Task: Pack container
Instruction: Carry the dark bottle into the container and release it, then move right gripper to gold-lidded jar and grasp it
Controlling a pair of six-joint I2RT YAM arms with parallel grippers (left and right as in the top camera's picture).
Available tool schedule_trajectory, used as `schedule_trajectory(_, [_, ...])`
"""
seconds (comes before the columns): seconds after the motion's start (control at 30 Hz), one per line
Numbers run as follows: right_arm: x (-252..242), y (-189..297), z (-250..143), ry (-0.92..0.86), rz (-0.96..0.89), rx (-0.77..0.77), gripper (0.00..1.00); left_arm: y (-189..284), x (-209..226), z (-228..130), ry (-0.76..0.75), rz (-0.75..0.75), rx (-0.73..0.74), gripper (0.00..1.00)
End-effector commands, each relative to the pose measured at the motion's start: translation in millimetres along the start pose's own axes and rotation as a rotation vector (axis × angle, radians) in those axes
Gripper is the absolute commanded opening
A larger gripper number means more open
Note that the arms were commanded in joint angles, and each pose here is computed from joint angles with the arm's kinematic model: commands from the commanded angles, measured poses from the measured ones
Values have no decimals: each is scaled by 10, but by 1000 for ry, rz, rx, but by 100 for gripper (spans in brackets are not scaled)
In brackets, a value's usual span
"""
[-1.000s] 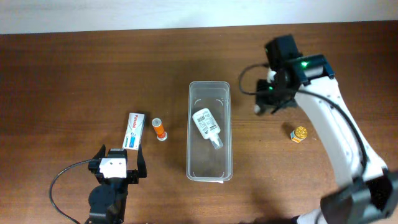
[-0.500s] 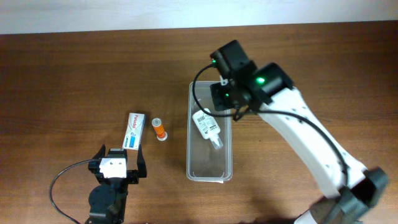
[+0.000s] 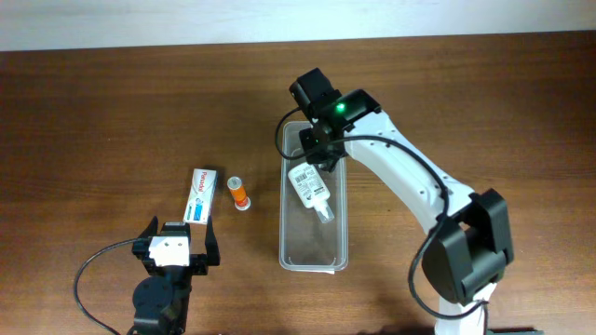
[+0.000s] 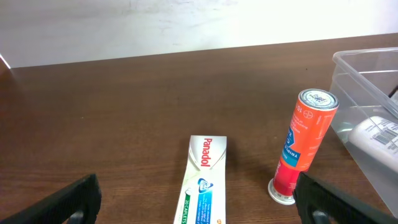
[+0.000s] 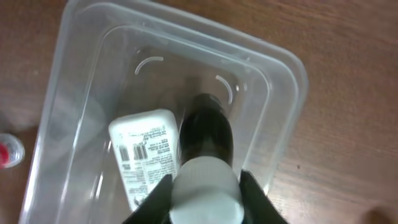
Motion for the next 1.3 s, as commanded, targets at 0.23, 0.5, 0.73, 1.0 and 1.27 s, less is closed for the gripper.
schedule_trajectory(0.23, [-96,607,116,-21,26,-130,56,-1,0,-7,-14,-3,-5,100])
schedule_trajectory(0.5, [-897,1437,-233,-271,-53,-164,68,-1,0,-7,-14,-3,-5,99])
schedule_trajectory(0.73, [-1754,1551,-697,-535,-142,-18,76,-1,0,-7,-14,-3,-5,99])
schedule_trajectory(1.0, [-2150,803,-1147,-684,-165,182,78,-1,0,-7,-14,-3,-5,100])
schedule_trajectory(1.27, [-2172,-33,-1501,-738,-92,198,77,-1,0,-7,-14,-3,-5,99])
Point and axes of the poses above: each gripper's point midway between its finger pads, its own y axis back along the fingers, its own x axis along the line the jaws close on, z = x × y, the point moved 7 cm from there along y, back along the fingers, and after that the axes turned 2 degrees about y, right-handed, at the moved point
